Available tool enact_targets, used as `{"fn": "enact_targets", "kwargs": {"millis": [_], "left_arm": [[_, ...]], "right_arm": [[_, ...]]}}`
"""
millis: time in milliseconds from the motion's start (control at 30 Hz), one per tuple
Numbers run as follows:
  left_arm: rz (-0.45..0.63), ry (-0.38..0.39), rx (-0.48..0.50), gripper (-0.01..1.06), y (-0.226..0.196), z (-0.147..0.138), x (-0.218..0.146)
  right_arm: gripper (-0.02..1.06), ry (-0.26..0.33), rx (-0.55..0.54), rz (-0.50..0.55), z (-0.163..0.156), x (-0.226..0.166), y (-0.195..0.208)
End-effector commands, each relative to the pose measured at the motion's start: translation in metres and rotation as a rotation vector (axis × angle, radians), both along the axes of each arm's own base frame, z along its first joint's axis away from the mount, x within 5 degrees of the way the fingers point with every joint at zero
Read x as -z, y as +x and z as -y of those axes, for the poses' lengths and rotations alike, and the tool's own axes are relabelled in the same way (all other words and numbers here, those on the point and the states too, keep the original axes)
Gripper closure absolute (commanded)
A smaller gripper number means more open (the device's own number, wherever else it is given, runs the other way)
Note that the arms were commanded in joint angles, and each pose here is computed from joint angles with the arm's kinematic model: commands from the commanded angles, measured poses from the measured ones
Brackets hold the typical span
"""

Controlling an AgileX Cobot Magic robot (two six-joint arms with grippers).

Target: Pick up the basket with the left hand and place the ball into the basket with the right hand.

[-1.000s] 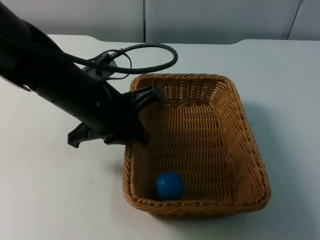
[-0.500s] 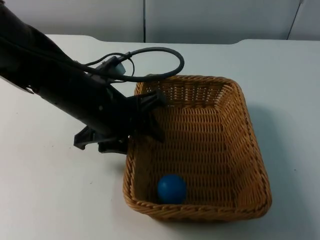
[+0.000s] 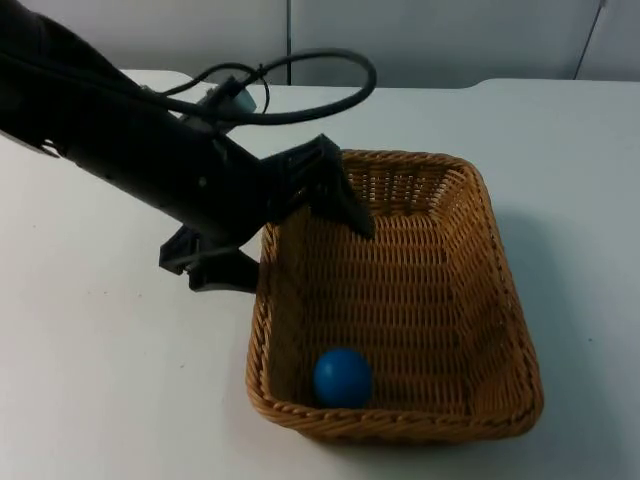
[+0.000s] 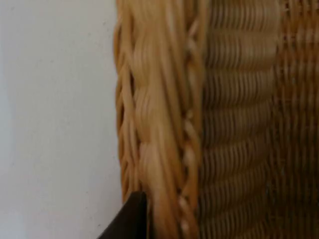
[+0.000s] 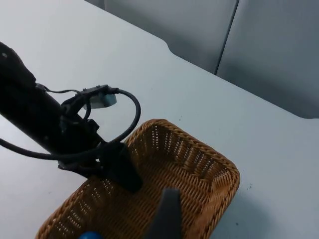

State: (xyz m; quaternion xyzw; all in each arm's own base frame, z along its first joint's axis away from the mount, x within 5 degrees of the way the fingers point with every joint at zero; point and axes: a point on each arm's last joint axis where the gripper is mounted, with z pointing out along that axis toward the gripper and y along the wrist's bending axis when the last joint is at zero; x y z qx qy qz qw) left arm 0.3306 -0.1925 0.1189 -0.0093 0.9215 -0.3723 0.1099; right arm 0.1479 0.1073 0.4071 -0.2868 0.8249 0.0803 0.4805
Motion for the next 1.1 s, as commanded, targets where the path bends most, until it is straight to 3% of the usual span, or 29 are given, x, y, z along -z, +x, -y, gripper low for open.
{"fn": "enact_targets", "kwargs": {"millis": [0,233,367,567,900,1067], "left_arm": [[0.062,-0.014,0.030,0.00,-0.003,0.002,-0.023],[0.210,-0.039,0.031,0.00,-0.005,-0.010,-0.076],[0.339,-0.010,0.074,0.00,-0.014,-0.021,-0.113],[0.597,0.090,0.143,0.00,-0.044,-0.039,-0.179],[0.764,0.287,0.194,0.00,-0.091,-0.070,-0.231],[0.806,0.309,0.190,0.00,-0.113,-0.080,-0.236]], "right_arm": [[0.28,0.005,0.003,0.017,0.002,-0.001,-0.001],[0.28,-0.003,0.006,0.027,0.003,-0.002,-0.001],[0.28,-0.010,0.007,0.022,0.003,-0.001,-0.001],[0.28,-0.016,0.003,0.025,0.003,-0.001,-0.001],[0.28,0.034,-0.024,0.077,0.017,0.002,-0.020],[0.28,0.045,-0.045,0.097,0.027,0.031,-0.034]]}}
